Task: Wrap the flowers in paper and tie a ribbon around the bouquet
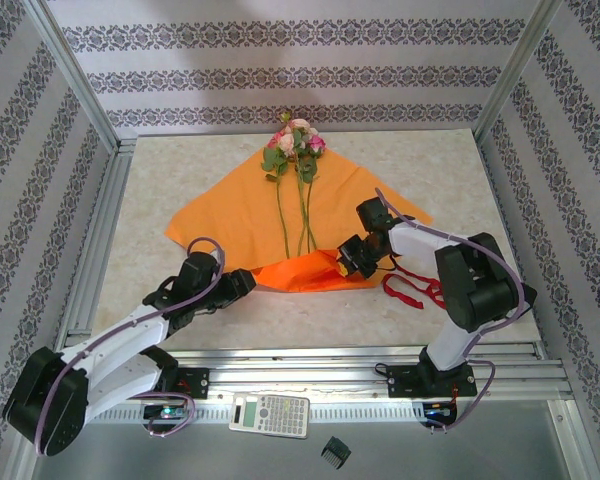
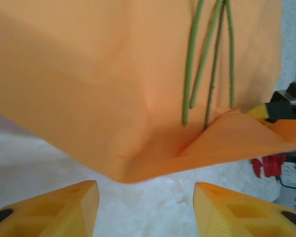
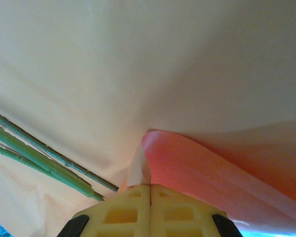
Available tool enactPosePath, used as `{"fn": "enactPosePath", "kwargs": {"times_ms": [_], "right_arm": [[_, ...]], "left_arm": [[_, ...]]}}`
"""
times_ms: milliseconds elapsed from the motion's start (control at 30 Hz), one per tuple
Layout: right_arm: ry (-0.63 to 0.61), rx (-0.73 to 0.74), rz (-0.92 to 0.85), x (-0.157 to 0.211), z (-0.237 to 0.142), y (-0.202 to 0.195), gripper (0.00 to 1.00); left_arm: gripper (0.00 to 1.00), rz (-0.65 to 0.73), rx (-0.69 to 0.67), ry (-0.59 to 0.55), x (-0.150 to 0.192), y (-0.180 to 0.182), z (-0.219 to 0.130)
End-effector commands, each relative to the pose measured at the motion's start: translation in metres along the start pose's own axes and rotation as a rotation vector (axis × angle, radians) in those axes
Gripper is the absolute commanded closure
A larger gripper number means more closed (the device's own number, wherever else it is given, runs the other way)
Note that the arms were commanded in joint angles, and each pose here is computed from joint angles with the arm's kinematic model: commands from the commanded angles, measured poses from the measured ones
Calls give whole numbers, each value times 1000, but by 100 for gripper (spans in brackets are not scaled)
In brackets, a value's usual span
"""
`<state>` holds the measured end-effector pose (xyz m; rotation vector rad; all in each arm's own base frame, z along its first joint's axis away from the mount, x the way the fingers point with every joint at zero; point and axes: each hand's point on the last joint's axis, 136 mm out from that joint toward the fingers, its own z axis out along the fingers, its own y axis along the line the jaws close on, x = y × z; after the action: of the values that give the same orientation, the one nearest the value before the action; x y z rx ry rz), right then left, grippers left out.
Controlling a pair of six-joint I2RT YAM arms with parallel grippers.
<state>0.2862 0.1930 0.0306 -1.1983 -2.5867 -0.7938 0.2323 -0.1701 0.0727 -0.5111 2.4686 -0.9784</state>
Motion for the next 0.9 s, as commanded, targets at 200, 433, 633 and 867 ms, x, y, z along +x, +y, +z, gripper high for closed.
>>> {"fn": "enactPosePath", "kwargs": {"times_ms": [200,433,633,867], "right_arm": [[15,-26,22,-4,0,13,100],[10,-28,23,-4,-1,14,100],[-30,-31,-7,-5,-16,22,72],[-166,-98,-8,23,-61,5,42]], "left_arm": [[52,42,48,-124,-24,-11,16],[69,50,50,-144,-24,-12,11],[86,7,26,-120,-18,-3,15],[89,-59,-30,-87,-11,9,15]]}}
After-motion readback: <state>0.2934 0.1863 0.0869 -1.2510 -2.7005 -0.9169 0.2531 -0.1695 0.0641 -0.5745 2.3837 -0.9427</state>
